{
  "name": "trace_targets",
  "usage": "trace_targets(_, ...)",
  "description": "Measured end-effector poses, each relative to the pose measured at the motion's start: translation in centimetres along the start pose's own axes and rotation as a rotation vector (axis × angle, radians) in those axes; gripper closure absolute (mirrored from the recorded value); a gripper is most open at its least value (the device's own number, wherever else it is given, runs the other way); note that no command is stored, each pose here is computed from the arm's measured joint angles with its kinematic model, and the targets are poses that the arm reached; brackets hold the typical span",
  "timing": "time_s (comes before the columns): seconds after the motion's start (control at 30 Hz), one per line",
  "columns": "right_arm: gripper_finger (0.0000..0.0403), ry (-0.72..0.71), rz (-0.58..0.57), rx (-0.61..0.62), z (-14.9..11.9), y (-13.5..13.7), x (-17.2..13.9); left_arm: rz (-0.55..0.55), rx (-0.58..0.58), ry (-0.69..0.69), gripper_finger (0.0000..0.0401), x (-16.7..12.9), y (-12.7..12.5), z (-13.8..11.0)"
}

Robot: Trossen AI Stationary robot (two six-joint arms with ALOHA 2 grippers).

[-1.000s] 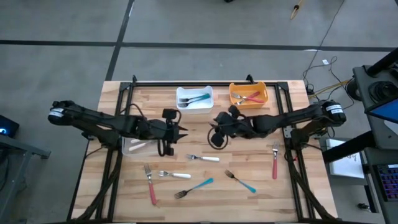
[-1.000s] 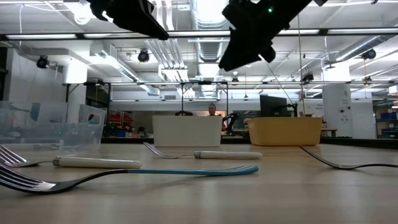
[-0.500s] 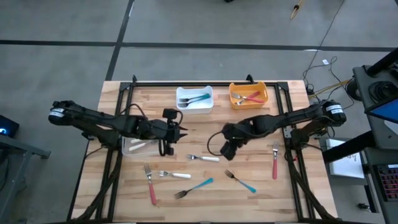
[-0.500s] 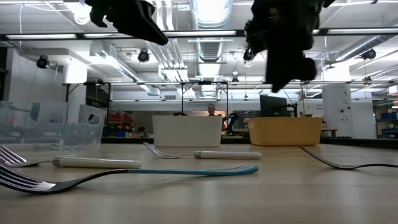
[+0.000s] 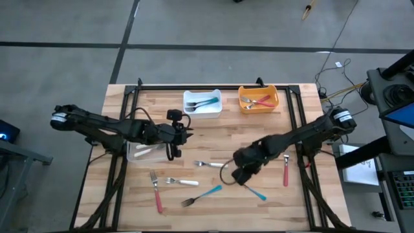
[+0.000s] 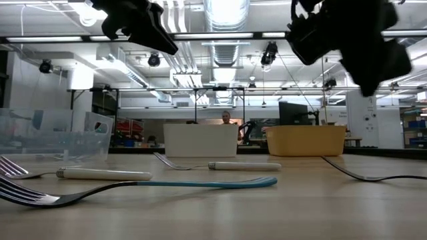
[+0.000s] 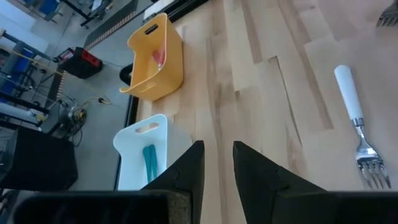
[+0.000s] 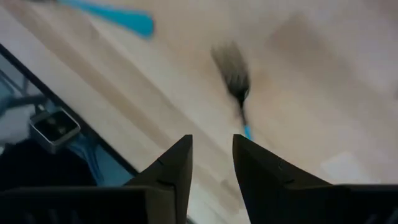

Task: Sort silverware by color (type)
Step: Put the right blue fork into the white bin

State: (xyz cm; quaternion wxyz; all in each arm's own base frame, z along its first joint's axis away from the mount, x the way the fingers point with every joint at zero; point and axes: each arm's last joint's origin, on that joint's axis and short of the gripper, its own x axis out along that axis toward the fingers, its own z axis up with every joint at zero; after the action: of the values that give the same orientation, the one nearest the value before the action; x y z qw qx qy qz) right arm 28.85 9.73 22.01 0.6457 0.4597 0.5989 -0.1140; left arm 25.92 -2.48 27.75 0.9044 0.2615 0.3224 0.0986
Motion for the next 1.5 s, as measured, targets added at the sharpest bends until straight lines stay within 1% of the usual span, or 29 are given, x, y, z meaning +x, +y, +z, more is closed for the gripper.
trace_targets(0.07,0.0303,0.042,-0.016,0.005,-0.5,0.7,1.0,-0.004,0.002,0.009,0.0335,0.0,0.0,-0.1)
trace_targets(0.13,0.0309,0.071,-0.037,-0.018,-1.1,1.5,2.0,-0.009,0.007,0.02,0.0335,0.0,-0.1,-0.2)
trace_targets(0.27,0.0319,0.117,-0.141,-0.101,-1.9,2.3,4.2,-0.019,0.003,0.047,0.0335,0.0,-0.2,-0.5)
trace_targets(0.4,0.032,0.154,-0.25,-0.172,-2.5,2.4,6.6,-0.032,0.008,0.082,0.0335,0.0,-0.3,-0.9)
trace_targets(0.5,0.0315,0.113,-0.285,-0.207,-2.3,2.7,7.6,-0.04,0.001,0.108,0.0335,-0.1,-0.4,-1.1)
trace_targets(0.6,0.0305,0.053,-0.313,-0.227,-2.0,3.2,7.7,-0.042,-0.008,0.119,0.0335,-0.1,-0.4,-1.2)
trace_targets(0.77,0.0281,-0.019,-0.373,-0.251,-1.7,2.9,7.7,-0.043,-0.011,0.122,0.0335,-0.1,-0.4,-1.3)
trace_targets(0.93,0.0264,-0.005,-0.413,-0.247,-1.8,2.0,8.6,-0.044,-0.009,0.126,0.0335,-0.1,-0.4,-1.3)
trace_targets(1.1,0.0261,0.017,-0.438,-0.286,-2.0,1.8,10.0,-0.044,-0.008,0.128,0.0335,-0.1,-0.4,-1.3)
trace_targets(1.2,0.0272,0.025,-0.454,-0.312,-2.0,1.7,10.6,-0.043,-0.008,0.128,0.0335,-0.1,-0.4,-1.3)
trace_targets(1.27,0.0289,0.03,-0.459,-0.32,-2.0,1.5,11.0,-0.035,-0.008,0.129,0.0335,-0.1,-0.4,-1.3)
trace_targets(1.5,0.0381,0.034,-0.452,-0.332,-1.9,1.6,11.5,-0.028,-0.007,0.132,0.0335,-0.1,-0.4,-1.4)
